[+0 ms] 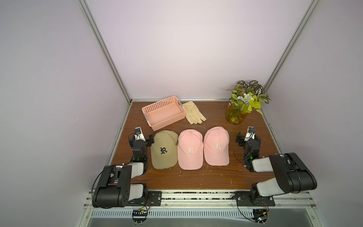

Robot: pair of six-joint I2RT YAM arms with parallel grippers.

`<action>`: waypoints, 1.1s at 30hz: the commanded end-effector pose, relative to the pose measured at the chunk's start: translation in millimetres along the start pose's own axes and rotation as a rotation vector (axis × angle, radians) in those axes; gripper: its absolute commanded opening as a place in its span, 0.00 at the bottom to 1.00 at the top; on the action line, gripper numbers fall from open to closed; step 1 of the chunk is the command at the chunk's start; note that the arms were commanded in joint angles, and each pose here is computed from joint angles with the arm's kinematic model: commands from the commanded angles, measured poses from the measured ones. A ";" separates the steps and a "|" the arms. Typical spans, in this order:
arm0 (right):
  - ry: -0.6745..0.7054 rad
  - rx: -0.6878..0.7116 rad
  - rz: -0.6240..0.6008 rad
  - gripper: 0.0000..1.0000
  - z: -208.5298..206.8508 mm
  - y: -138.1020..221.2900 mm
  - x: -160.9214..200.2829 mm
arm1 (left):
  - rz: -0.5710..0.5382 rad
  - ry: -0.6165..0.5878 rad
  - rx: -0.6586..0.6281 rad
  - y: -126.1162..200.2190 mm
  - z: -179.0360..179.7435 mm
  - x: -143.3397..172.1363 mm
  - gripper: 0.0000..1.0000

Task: Turn the baseball cap inside out
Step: Reset both arms

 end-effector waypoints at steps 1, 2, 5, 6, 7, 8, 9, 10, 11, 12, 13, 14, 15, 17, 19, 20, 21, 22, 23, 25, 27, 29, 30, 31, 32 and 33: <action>-0.024 -0.006 -0.115 0.99 -1.1 1.8 -19.1 | -0.090 0.051 0.056 5.9 -2.4 -10.1 0.98; -0.027 0.001 -0.148 0.99 -1.8 3.0 -21.1 | -0.094 0.056 0.057 5.0 -2.4 -8.5 0.98; -0.022 -0.009 -0.106 0.99 -0.1 0.5 -17.6 | -0.073 0.047 0.055 -0.9 -3.4 -4.5 0.98; -0.022 -0.009 -0.106 0.99 0.0 -0.5 -18.1 | -0.073 0.047 0.057 -0.1 -3.4 -4.4 0.98; -0.025 -0.006 -0.116 0.99 -0.5 0.2 -18.5 | -0.073 0.047 0.056 0.5 -3.2 -4.1 0.98; -0.025 -0.005 -0.113 0.99 -0.6 0.2 -17.7 | -0.070 0.046 0.055 0.2 -3.1 -3.3 0.98; -0.024 -0.006 -0.108 0.99 -0.7 0.0 -17.4 | -0.071 0.045 0.055 -0.7 -3.4 -3.8 0.98; -0.024 -0.007 -0.110 0.99 -0.5 -0.4 -18.3 | -0.069 0.043 0.056 -1.0 -3.5 -3.5 0.98; -0.024 -0.007 -0.111 0.99 -0.3 0.1 -17.8 | -0.068 0.043 0.058 -0.5 -3.4 -2.9 0.99; -0.025 -0.004 -0.110 0.99 -1.3 -0.4 -17.9 | -0.067 0.042 0.059 -0.4 -3.8 -2.5 0.99; -0.024 -0.007 -0.111 0.99 -0.5 0.1 -18.0 | -0.068 0.043 0.060 0.1 -3.7 -2.3 0.98; -0.024 -0.006 -0.110 0.99 -0.7 -0.2 -17.8 | -0.073 0.042 0.063 1.5 -3.6 -1.9 0.99; -0.025 -0.006 -0.112 0.99 -0.4 -0.2 -18.3 | -0.079 0.042 0.069 3.1 -3.7 -1.6 0.99; -0.024 -0.007 -0.111 0.99 -0.4 0.0 -18.0 | -0.087 0.040 0.082 5.8 -3.7 3.2 0.99; -0.024 -0.008 -0.111 0.99 -0.2 -0.1 -18.1 | -0.104 0.038 0.100 6.0 -5.7 3.8 0.99; -0.025 -0.008 -0.112 0.99 -0.5 0.1 -18.3 | -0.104 0.037 0.102 6.3 -5.7 4.1 0.99; -0.025 -0.008 -0.112 0.99 -0.4 0.0 -18.2 | -0.097 0.036 0.100 5.5 -5.8 4.5 0.99; -0.025 -0.005 -0.111 0.99 -1.1 -0.2 -18.2 | -0.083 0.033 0.089 3.6 -4.9 5.5 0.99; -0.025 -0.006 -0.110 0.99 -1.1 -0.4 -17.9 | -0.083 0.032 0.084 3.0 -5.4 5.4 0.98; -0.025 -0.006 -0.113 0.99 -0.9 -0.1 -18.7 | -0.086 0.026 0.072 2.2 -5.7 5.0 0.99; -0.025 -0.007 -0.112 0.99 -0.6 0.0 -18.3 | -0.086 0.029 0.065 2.7 -4.8 5.5 0.99; -0.025 -0.005 -0.111 0.99 -1.1 -0.3 -18.1 | -0.086 0.024 0.058 1.7 -5.3 5.2 0.99; -0.025 -0.006 -0.110 0.99 -1.0 -0.2 -17.9 | -0.084 0.023 0.053 1.6 -4.9 5.8 0.99; -0.025 -0.007 -0.112 0.99 -0.8 -0.3 -18.4 | -0.086 0.022 0.050 1.3 -5.2 5.2 0.99; -0.024 -0.007 -0.110 0.99 -0.7 -0.2 -17.8 | -0.083 0.020 0.045 1.1 -4.9 6.2 0.99; -0.025 -0.005 -0.111 0.99 -1.2 -0.2 -18.1 | -0.083 0.018 0.039 0.2 -5.2 5.7 0.99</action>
Point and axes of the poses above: each gripper's point midway between its finger pads, its own y axis back along the fingers, its own z axis along the line the jaws close on, x = y × z, the point moved 3 cm from there along y, back along the fingers, and after that the axes turned 10 degrees about y, right-handed, at the moved point
